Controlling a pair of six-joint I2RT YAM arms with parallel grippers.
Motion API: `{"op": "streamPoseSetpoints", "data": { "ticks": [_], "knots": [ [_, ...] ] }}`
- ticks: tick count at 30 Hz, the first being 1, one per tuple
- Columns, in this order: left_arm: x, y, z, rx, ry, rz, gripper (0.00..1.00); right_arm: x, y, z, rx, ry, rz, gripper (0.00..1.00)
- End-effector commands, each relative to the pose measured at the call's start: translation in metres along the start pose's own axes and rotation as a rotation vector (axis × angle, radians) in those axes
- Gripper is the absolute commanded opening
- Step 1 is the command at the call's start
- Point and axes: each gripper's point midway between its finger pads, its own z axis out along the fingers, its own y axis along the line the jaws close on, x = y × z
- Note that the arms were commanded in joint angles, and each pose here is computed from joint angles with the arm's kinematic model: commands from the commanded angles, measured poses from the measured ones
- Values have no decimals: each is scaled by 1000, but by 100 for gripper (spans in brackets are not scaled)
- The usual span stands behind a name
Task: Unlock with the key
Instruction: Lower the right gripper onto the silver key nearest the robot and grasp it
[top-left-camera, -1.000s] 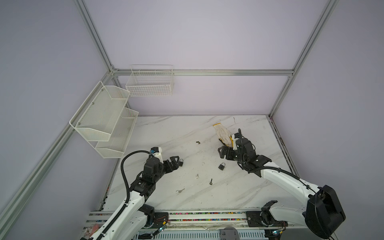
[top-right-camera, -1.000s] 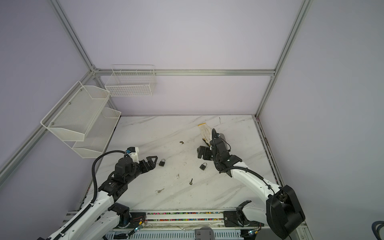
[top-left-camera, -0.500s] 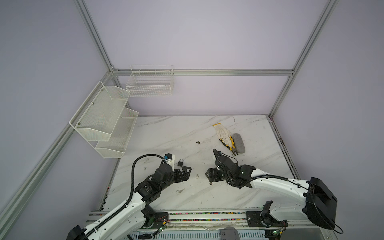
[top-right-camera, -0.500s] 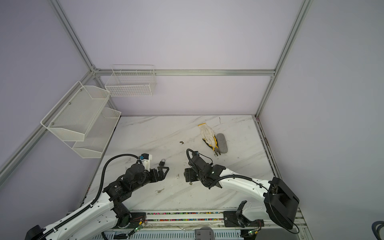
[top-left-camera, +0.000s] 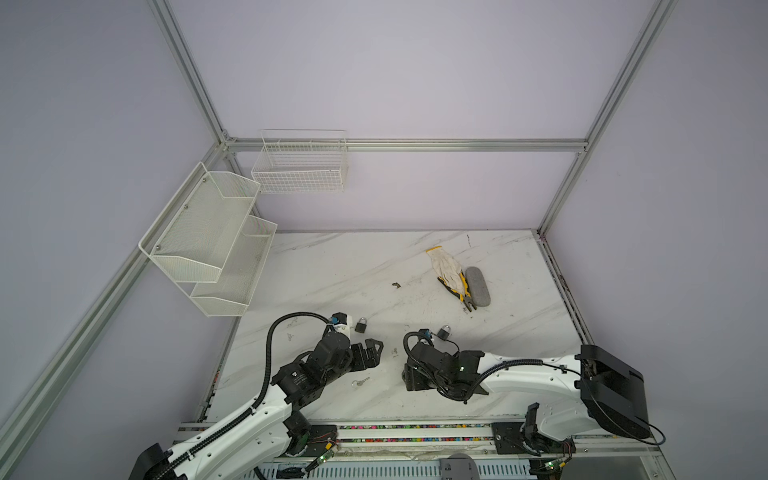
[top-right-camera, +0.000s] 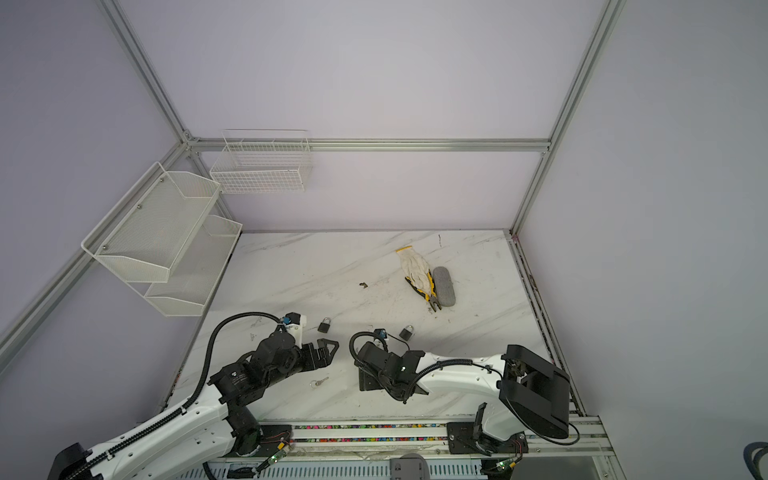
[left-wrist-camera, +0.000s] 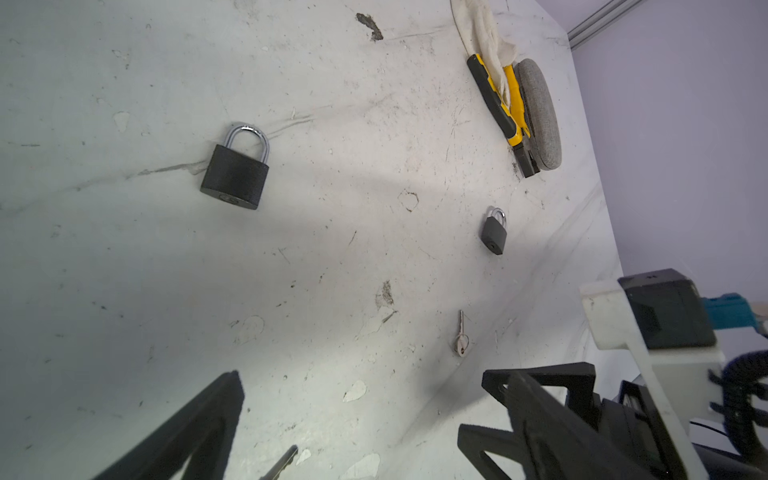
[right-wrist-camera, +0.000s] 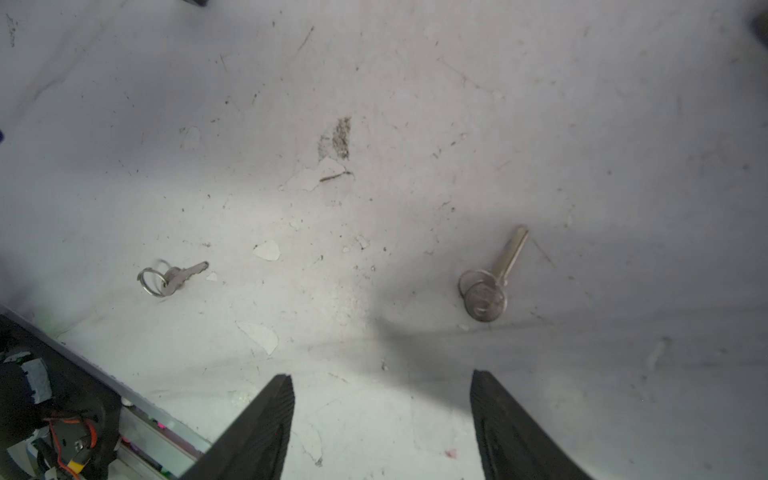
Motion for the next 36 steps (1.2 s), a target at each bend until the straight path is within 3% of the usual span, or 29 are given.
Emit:
{"op": "streamPoseSetpoints", "data": {
  "ticks": [1, 10, 20, 36],
  "knots": [
    [-31, -33, -15, 69, -67, 1, 100, 2, 3, 8, -5, -28, 49, 70],
    [-32, -31, -14, 59, -71, 4, 100, 5, -7, 20, 39, -32, 53, 71],
    [-35, -32, -12, 46, -77, 7, 100, 0, -24, 28, 96, -61, 43, 79],
    [-39, -33, -12, 42, -93, 17, 100, -47, -54, 38, 164, -107, 18, 83]
  ]
}}
